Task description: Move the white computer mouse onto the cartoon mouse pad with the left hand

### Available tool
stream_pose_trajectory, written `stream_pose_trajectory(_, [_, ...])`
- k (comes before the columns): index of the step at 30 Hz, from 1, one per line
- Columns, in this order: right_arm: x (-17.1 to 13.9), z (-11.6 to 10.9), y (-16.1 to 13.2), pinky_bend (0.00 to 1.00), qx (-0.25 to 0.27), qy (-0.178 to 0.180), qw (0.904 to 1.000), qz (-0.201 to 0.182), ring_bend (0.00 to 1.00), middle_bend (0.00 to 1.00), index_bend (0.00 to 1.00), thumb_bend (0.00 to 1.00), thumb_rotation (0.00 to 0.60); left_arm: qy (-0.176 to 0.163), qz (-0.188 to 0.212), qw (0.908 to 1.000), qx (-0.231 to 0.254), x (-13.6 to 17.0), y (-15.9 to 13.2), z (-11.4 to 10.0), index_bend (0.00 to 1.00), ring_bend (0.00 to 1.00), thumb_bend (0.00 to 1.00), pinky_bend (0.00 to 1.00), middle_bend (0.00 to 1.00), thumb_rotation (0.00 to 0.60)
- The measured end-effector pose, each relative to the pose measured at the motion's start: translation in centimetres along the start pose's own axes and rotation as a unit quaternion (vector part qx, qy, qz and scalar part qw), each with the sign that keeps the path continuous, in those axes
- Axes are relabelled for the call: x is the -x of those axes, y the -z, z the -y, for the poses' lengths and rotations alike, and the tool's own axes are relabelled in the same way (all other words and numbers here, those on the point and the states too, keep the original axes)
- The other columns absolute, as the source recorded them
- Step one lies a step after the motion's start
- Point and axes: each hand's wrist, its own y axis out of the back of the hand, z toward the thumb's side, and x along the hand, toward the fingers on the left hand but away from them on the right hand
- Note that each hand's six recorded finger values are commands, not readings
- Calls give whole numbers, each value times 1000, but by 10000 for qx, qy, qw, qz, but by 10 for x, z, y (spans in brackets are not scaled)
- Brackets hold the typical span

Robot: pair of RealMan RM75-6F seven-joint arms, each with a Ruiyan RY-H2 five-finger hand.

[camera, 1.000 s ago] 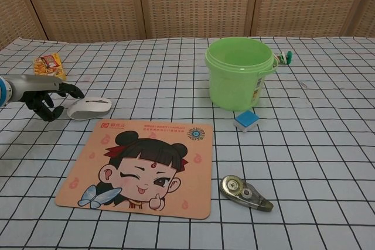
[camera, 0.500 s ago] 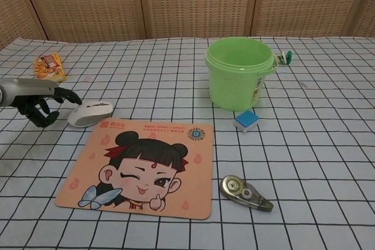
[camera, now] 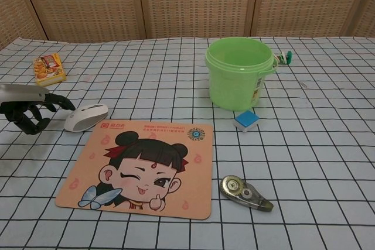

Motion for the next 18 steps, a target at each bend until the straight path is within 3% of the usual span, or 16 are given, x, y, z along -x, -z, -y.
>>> stream_pose_trajectory(12, [-1,1,-2,0,-6,-18,10000,-28,0,0,164,75,600,184,113,9997,63,12,1,9,145,92,770,222,40,600])
stream_pose_trajectory(18, [-1,2,-2,0,-26,-30,10000,-31,0,0,164,75,600,89,295,9995,-9,24,2,4,151,93,770,222,40,600])
